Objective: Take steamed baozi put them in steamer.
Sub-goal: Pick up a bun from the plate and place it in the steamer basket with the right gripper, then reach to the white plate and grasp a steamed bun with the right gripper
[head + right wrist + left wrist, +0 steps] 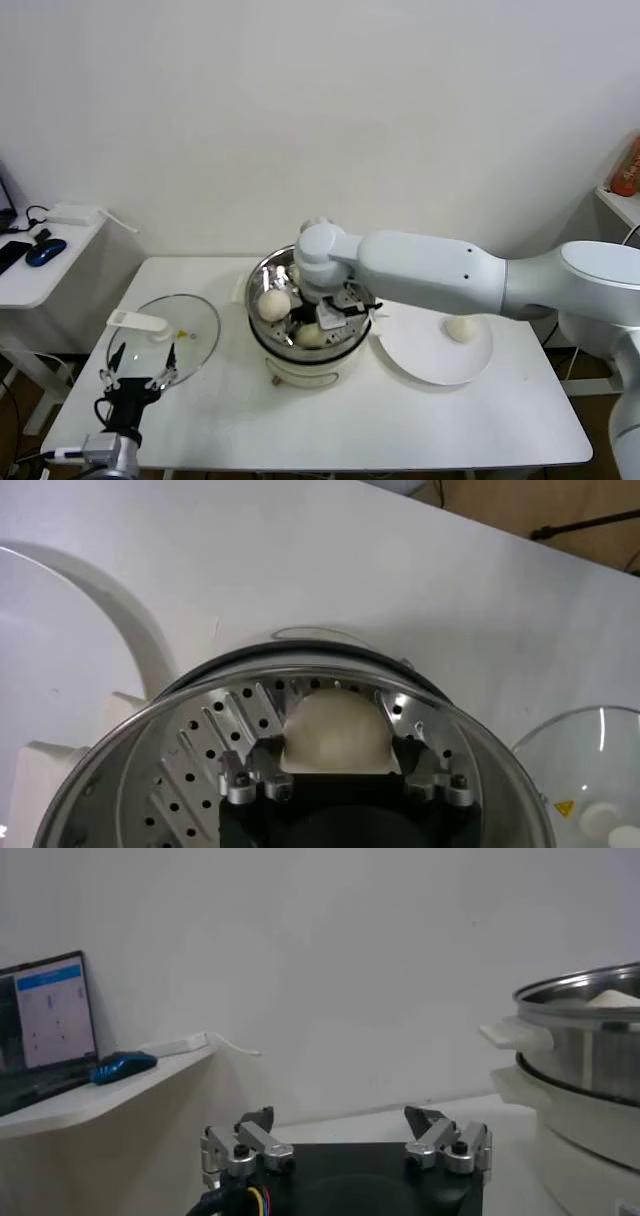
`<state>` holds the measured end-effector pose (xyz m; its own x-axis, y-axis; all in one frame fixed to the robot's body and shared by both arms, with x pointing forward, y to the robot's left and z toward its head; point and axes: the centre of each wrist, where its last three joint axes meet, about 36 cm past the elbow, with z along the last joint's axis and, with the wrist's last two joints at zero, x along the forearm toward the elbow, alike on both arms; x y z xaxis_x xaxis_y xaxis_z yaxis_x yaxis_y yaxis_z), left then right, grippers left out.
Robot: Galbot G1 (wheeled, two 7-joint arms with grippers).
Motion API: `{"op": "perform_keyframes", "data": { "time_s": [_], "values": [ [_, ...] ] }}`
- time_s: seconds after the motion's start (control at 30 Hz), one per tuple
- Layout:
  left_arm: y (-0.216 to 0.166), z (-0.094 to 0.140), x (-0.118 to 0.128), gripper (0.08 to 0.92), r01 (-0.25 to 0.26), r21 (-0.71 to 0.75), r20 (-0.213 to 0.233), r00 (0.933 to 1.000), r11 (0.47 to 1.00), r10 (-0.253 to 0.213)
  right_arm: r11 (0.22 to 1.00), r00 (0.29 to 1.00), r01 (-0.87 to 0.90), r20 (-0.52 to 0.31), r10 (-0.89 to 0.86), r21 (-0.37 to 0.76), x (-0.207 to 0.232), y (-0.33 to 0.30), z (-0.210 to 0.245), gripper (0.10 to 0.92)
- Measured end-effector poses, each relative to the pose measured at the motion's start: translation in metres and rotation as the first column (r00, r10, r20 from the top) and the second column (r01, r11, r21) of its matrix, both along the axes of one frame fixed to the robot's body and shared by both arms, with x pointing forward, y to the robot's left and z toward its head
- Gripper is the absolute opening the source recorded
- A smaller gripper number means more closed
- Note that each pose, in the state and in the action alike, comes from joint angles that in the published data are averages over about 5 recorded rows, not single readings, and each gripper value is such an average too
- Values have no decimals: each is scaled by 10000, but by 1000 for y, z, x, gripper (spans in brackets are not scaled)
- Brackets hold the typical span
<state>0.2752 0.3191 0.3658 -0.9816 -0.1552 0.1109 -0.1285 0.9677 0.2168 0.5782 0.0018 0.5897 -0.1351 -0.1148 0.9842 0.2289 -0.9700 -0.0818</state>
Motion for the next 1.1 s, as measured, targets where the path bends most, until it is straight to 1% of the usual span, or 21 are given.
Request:
{"op": "perform_keyframes", "data": {
  "time_s": [0.13,0.5,0.63,0.73,0.83,0.9,1.0,1.1],
  "values": [
    [0,0,0,823,-10,2,7,10000,10000,10,10000,10000,39,-11,-39,6,3,-1,4,819],
    [-2,0,1,823,-3,-17,19,10000,10000,3,9977,9978,636,-206,-631,228,18,-14,33,823],
    [-2,1,2,823,8,-16,43,10000,10000,-8,9889,9896,1409,-371,-1393,473,28,-27,53,823],
    [-2,2,2,823,27,-2,56,10000,10000,-27,9662,9679,2487,-551,-2453,679,39,-45,70,823],
    [-2,3,2,823,60,16,61,10000,10000,-60,9159,9190,3917,-864,-3847,877,51,-69,86,823],
    [-2,4,2,823,90,18,74,9999,10000,-90,8619,8661,4970,-1183,-4856,1003,59,-89,95,823],
    [-3,4,2,823,139,6,98,9999,9999,-139,7484,7541,6539,-1765,-6326,1111,72,-124,103,823],
    [-4,4,3,823,186,-11,109,9998,9998,-186,6052,6132,7879,-2344,-7544,1133,82,-164,106,823]
  ]
}}
